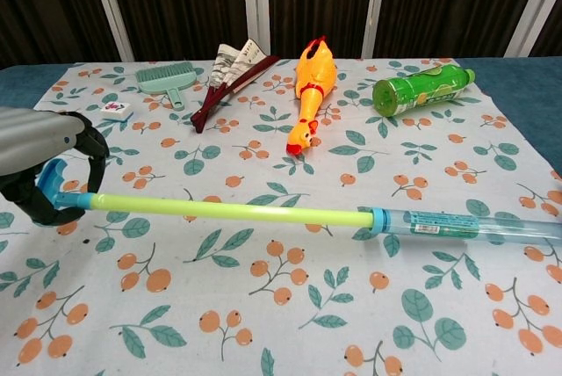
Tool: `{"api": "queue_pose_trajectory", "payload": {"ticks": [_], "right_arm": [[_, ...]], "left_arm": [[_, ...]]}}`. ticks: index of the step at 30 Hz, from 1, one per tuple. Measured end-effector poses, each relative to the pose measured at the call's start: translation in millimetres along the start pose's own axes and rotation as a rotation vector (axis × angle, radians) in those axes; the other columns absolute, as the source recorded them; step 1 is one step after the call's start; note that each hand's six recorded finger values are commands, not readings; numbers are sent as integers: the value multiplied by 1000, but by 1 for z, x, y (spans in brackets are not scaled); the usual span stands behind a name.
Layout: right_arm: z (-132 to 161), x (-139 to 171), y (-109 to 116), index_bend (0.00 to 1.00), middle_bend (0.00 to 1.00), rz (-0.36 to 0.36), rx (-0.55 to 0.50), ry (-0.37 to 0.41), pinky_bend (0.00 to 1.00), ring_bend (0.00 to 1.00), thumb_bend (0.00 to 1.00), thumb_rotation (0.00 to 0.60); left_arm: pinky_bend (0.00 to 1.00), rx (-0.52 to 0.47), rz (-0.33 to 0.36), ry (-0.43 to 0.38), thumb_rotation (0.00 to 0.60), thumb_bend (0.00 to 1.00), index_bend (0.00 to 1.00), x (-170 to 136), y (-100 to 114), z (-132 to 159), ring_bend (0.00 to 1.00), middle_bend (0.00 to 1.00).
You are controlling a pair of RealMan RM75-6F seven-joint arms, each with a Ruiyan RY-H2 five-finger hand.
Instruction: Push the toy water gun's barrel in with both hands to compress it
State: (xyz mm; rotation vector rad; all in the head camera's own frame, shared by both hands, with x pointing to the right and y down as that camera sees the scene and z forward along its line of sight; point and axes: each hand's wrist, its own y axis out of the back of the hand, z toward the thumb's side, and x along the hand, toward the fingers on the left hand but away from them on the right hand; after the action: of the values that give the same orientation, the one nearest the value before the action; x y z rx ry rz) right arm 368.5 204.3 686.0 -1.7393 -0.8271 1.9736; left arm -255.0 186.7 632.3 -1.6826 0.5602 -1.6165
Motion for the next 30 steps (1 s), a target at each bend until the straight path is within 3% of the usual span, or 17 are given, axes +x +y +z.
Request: {"api": "queue_pose_trajectory", "payload": {"ticks": [15, 30], "right_arm": [[20, 7, 22, 655, 32, -64, -24, 76, 0, 0, 388, 600], [46, 15, 36, 655, 35, -98, -33, 137, 0, 0, 389, 600]], "left_arm": [[26, -22, 20, -40, 600, 474, 628, -3, 5, 9, 0, 180], [26, -53, 69, -39, 600, 474, 634, 0, 23, 14, 0, 184]]}}
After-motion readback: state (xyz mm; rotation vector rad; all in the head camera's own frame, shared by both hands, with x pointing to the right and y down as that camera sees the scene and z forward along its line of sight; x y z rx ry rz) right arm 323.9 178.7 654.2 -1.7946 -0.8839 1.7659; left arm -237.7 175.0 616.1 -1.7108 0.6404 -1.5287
